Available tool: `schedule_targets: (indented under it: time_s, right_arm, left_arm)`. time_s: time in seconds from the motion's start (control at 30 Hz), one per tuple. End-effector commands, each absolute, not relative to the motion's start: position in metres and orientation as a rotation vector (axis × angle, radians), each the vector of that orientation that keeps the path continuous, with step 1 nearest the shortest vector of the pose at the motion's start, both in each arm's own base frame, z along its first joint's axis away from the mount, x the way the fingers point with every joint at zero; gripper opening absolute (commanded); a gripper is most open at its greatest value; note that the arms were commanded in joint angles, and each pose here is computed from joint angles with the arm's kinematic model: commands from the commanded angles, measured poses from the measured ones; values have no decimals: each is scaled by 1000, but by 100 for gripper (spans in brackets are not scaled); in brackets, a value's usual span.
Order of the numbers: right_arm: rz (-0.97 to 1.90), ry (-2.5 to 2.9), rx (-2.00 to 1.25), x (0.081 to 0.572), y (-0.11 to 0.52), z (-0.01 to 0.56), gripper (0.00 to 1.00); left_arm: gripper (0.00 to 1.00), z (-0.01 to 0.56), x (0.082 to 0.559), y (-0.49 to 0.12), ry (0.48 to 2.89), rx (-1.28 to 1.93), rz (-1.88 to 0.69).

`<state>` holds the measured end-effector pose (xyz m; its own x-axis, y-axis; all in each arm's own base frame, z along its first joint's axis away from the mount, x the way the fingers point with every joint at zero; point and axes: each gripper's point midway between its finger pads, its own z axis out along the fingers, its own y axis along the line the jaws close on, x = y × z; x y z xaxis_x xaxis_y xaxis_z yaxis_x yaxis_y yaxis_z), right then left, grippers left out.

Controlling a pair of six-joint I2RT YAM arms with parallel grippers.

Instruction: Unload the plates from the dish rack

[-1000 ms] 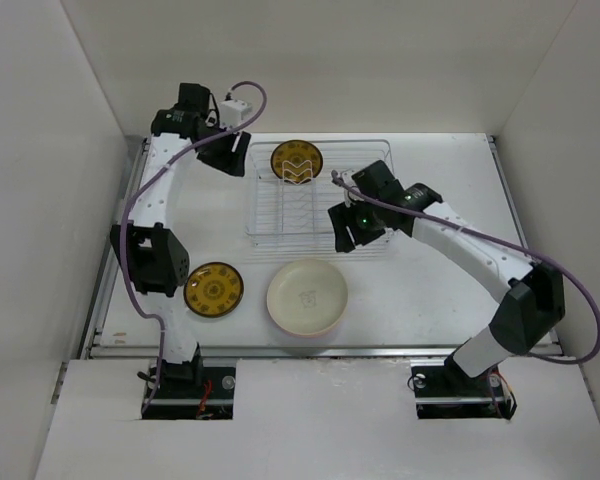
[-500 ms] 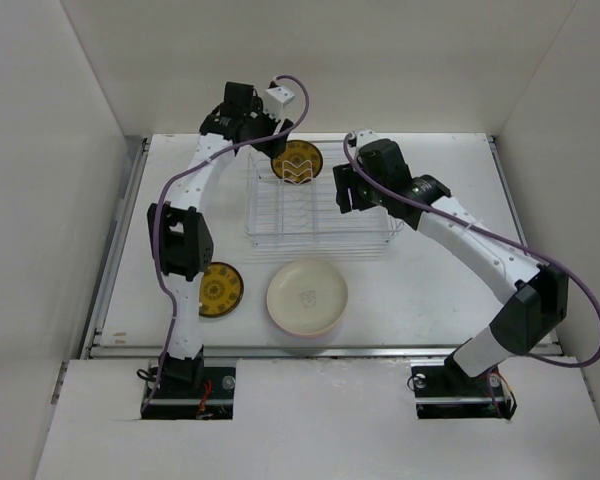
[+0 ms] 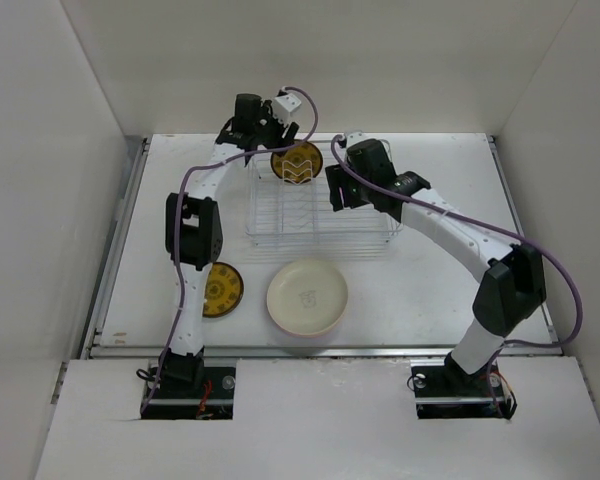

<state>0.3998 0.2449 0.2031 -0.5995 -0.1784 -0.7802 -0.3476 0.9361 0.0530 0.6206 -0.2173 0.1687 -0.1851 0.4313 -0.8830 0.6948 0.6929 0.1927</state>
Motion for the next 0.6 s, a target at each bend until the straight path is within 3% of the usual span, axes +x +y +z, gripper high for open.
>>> schedule_targets:
  time_s: [0.0,0.1,0.17,0.2,0.23,0.3,0.37,0.47,0.5,0.57]
  right_arm:
    - [319,2141,-339,414,256,230,70]
    - [316,2170,-352,411,256,221,70]
    - [307,2182,-345,415,253,216,70]
    - [304,2190,-347,413,252,215,70]
    - [303,2190,-347,413,252,215,70]
    - [303,2190,-347,413,252,215,70]
    - [303,2190,-347,413,252,215,70]
    - [303,2190,-347,411,251,215,70]
    - [303,2190,-347,411,251,215,70]
    - [303,2190,-347,411,251,215,70]
  left_arm:
    - [57,197,634,-228,1675,912,-304]
    - [37,185,636,-228,1687,914,-307]
    - [35,185,635,-230,1681,922,-321]
    - [36,177,634,-231,1690,941,-326]
    - [47,171,629,-232,1710,959,-340]
    - [57,167,624,-233,1719,985,-361]
    - [57,158,617,-234,1737,1028,-376]
    - [34,149,614,-233,1760,1041,-380]
    - [20,149,615,-232,1764,1037,-371]
    - [7,156,616,-230,1758,1029,-354]
